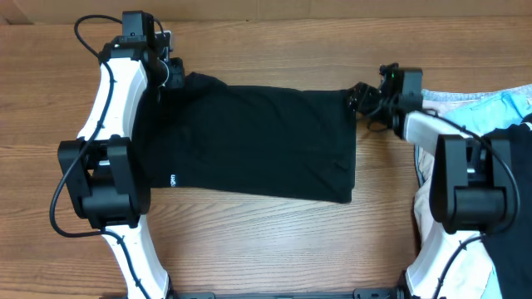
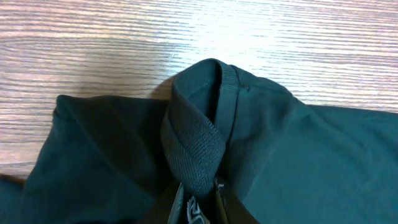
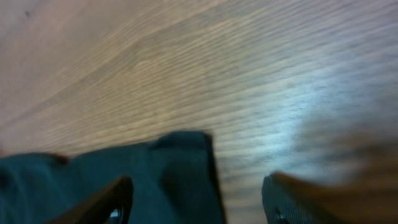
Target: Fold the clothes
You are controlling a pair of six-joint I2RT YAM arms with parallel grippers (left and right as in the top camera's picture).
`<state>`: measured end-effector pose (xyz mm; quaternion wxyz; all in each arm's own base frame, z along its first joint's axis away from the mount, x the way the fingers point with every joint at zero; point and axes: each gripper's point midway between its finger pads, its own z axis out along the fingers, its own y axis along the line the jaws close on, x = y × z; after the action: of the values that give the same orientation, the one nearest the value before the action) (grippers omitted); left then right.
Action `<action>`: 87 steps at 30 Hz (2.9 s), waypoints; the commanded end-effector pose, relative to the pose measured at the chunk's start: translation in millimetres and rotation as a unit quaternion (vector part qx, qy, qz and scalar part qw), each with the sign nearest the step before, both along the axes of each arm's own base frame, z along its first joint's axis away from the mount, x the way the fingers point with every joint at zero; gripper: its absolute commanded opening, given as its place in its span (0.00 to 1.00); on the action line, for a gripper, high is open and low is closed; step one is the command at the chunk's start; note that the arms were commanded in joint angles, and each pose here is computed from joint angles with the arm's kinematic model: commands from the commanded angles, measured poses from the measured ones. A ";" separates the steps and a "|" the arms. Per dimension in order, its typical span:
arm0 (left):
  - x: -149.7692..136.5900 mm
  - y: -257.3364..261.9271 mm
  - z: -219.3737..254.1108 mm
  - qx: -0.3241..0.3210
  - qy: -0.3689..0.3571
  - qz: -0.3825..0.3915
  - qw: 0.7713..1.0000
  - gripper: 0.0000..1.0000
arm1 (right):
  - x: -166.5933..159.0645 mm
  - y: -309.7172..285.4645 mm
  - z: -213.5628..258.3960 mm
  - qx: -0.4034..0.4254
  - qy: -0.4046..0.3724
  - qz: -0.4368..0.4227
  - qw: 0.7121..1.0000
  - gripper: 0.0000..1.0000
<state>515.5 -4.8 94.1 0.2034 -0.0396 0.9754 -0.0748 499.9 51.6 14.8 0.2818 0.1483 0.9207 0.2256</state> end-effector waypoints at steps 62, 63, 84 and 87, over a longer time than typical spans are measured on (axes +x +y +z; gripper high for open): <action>6.6 11.6 -13.6 0.043 -0.049 -0.007 0.998 0.64 | 3.4 13.8 61.3 0.042 0.036 0.093 0.994 0.09; 5.2 11.7 -16.6 0.043 -0.046 -0.007 0.998 0.63 | 3.3 13.8 61.3 0.042 0.036 0.093 0.994 0.09; 5.3 14.4 -29.7 0.052 -0.053 0.001 0.997 0.44 | 1.4 13.2 60.1 0.042 0.040 0.094 0.994 0.09; 3.2 11.3 -37.8 0.044 -0.054 -0.002 0.998 0.37 | 2.2 13.2 60.5 0.041 0.038 0.094 0.994 0.09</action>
<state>521.9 10.4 50.0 0.2485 -0.0258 0.9679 -0.0291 491.8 65.0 46.9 0.1834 0.0952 0.9378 0.2790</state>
